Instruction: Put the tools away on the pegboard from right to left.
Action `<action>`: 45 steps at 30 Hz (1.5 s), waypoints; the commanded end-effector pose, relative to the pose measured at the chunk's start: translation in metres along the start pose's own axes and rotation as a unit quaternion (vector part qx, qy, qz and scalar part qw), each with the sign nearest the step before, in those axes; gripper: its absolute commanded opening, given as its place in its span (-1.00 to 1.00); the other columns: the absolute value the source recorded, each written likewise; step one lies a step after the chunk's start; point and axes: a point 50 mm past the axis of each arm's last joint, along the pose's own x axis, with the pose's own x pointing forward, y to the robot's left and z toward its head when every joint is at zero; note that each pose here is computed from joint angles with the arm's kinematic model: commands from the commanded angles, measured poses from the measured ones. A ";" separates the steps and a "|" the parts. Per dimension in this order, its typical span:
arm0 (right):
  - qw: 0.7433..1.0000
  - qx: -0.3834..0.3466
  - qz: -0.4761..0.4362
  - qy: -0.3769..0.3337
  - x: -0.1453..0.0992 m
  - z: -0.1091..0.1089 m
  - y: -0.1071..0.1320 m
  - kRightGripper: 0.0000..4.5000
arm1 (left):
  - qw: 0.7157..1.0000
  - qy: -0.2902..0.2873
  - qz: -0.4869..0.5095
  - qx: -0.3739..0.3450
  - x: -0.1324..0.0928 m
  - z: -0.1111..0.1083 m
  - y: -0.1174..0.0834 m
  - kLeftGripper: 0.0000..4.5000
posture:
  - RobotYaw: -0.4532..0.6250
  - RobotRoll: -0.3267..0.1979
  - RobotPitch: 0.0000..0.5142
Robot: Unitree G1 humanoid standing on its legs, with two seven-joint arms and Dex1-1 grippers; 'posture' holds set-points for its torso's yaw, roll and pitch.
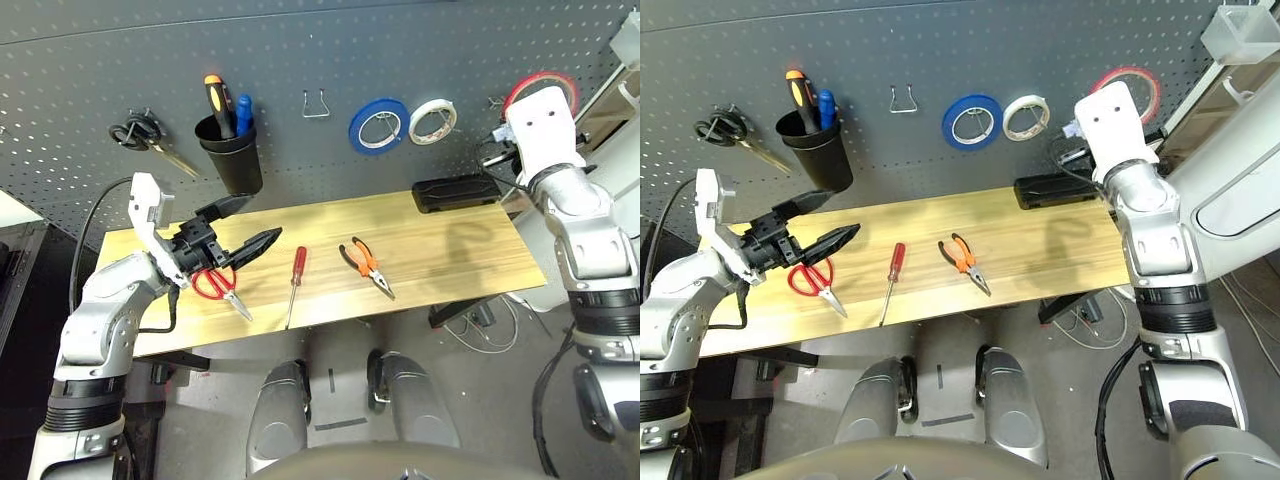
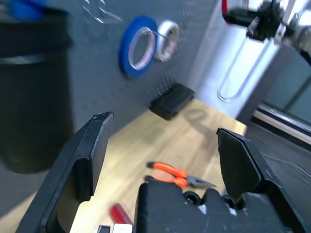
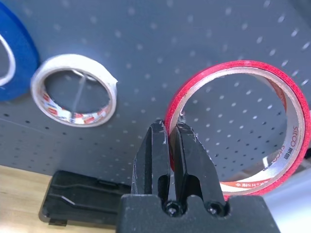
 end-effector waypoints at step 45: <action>0.941 0.141 0.268 0.153 -0.054 0.010 -0.049 0.99 | 0.997 0.056 -0.041 -0.026 0.008 -0.012 -0.004 1.00 | -0.31 0.25 -0.48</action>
